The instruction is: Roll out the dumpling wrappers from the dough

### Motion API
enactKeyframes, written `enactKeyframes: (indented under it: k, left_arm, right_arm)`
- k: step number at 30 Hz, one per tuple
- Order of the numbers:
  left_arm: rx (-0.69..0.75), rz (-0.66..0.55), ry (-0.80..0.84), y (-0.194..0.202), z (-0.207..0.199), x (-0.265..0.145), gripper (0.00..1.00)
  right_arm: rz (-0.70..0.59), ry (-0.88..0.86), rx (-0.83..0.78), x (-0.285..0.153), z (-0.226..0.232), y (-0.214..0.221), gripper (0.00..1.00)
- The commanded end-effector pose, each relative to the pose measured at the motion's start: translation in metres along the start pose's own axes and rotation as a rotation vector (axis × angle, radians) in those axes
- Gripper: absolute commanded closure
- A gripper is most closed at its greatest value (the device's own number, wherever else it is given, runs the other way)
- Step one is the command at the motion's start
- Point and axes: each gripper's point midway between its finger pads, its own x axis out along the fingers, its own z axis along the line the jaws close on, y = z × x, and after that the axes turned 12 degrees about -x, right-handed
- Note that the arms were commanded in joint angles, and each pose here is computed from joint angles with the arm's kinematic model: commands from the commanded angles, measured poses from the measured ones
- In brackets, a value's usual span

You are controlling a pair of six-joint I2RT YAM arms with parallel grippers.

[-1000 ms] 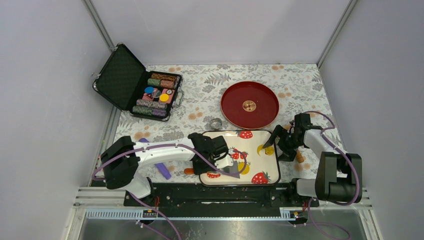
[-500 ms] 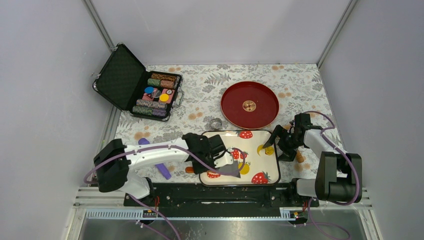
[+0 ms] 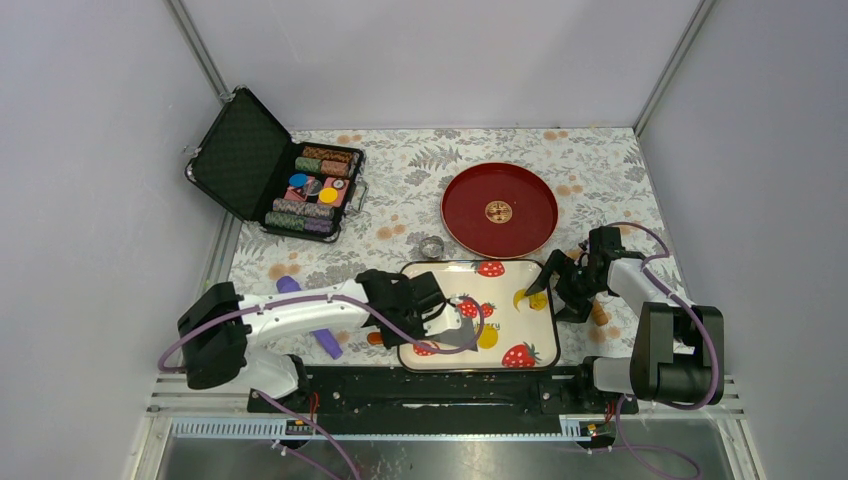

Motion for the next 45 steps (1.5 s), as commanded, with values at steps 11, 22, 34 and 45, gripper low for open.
enactKeyframes:
  k: [11, 22, 34, 45]
  left_arm:
    - [0.037, -0.024, -0.054, 0.001, 0.011, -0.006, 1.0]
    - [0.039, 0.04, -0.013, -0.002, 0.006, 0.004, 1.0]
    - [0.036, 0.076, 0.026, -0.009, -0.001, 0.011, 1.0]
    - [0.03, 0.097, 0.014, -0.02, 0.002, 0.017, 1.0]
  right_arm:
    - [0.009, -0.022, -0.002, 0.002, 0.003, 0.0, 0.01]
    - [0.01, -0.024, -0.002, 0.002, 0.003, 0.0, 0.0]
    - [0.01, -0.026, -0.005, 0.002, 0.003, 0.0, 0.0]
    - [0.008, -0.026, -0.003, 0.002, 0.003, 0.0, 0.0]
